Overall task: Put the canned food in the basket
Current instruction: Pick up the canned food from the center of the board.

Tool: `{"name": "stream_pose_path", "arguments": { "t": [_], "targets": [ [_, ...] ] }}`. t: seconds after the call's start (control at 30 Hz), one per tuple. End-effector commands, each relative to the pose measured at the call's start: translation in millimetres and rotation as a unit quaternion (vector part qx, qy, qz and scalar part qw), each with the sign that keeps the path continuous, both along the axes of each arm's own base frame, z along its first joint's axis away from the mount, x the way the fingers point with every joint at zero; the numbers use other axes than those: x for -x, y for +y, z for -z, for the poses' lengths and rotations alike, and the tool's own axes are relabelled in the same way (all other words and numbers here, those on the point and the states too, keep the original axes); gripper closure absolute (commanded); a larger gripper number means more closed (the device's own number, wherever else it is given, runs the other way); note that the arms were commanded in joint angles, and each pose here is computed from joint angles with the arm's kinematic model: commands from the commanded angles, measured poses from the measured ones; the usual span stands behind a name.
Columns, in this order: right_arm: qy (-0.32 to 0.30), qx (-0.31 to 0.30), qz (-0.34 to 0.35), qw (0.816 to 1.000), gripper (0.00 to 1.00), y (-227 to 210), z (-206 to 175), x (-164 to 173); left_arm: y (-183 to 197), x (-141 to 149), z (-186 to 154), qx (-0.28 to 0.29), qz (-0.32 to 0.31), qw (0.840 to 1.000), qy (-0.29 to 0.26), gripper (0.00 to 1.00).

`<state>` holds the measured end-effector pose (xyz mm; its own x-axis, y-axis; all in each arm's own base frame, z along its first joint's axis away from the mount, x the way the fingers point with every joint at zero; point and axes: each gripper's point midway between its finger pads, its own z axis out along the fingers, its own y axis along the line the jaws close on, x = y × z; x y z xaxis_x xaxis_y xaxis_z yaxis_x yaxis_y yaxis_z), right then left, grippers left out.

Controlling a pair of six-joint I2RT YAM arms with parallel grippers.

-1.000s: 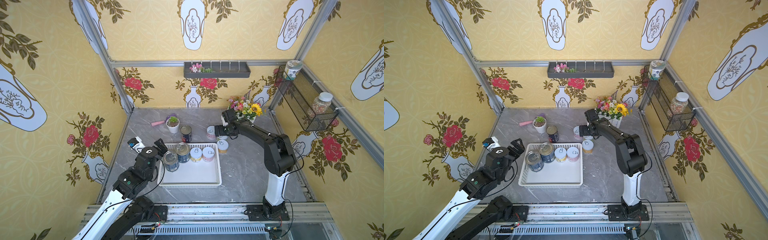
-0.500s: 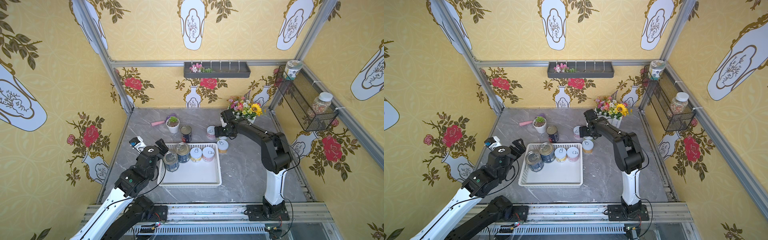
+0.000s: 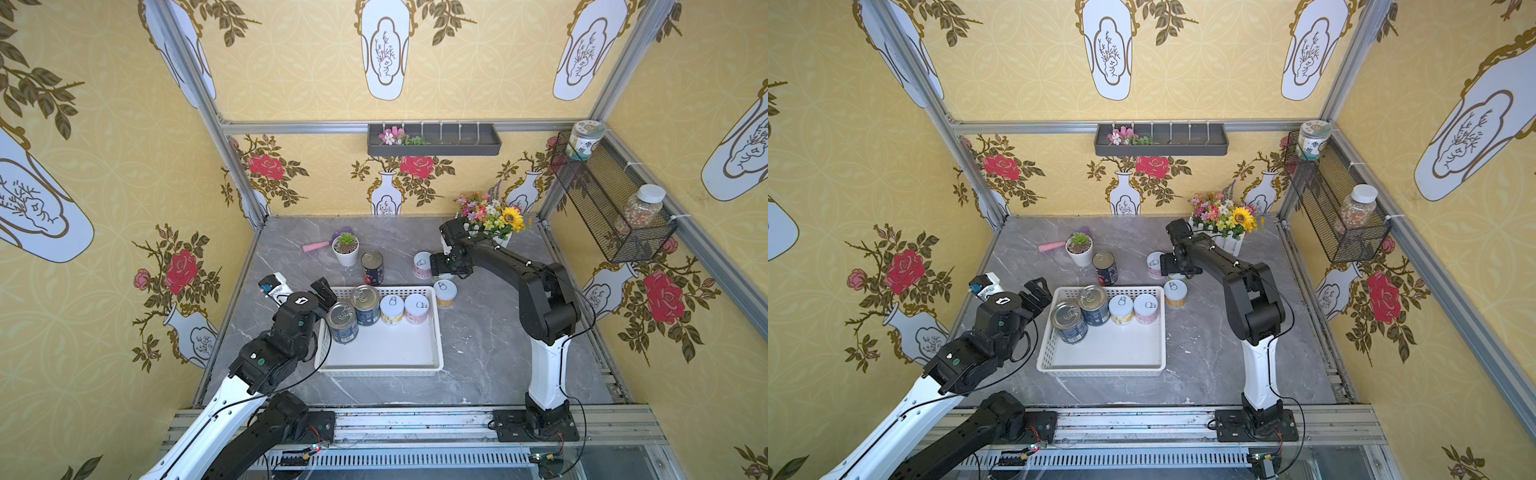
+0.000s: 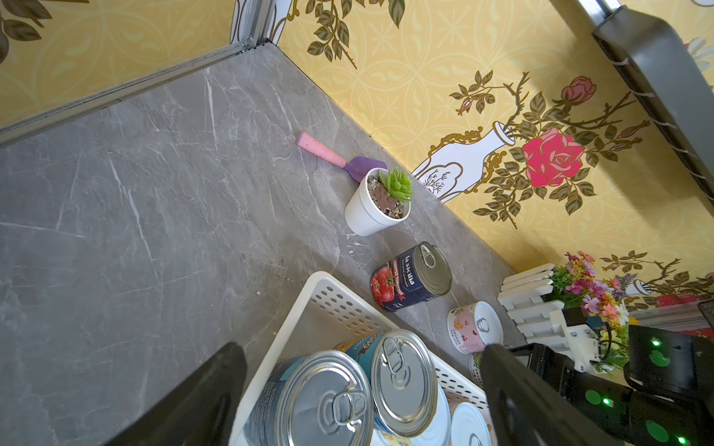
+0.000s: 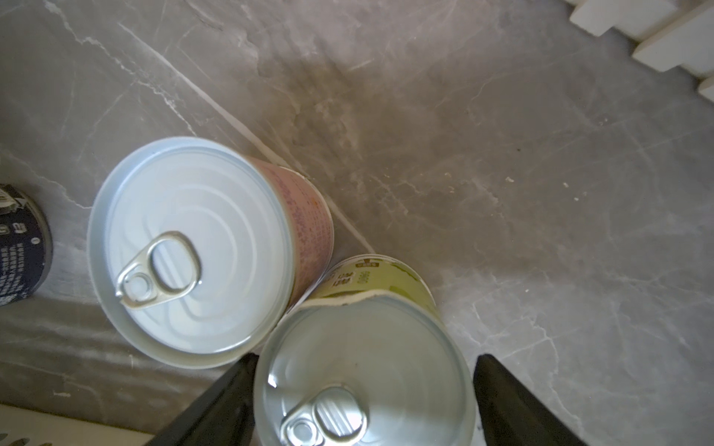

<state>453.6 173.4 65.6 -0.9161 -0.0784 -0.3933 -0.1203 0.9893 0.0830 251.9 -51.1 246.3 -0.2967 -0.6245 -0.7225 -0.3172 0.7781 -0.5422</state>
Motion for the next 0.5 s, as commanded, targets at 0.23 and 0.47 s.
{"name": "stream_pose_path", "arguments": {
  "t": [0.23,0.47],
  "targets": [
    [-0.008,0.022,0.002,1.0,0.2,-2.6,-3.8,-1.7,-1.2,-1.3,-2.4,-0.002,0.004,1.0,-0.006,0.0],
    [-0.015,0.03,0.005,0.999,0.23,-4.3,-8.2,-1.9,-1.4,-1.2,-1.9,-0.002,0.004,1.0,-0.005,0.0]
  ]
}}
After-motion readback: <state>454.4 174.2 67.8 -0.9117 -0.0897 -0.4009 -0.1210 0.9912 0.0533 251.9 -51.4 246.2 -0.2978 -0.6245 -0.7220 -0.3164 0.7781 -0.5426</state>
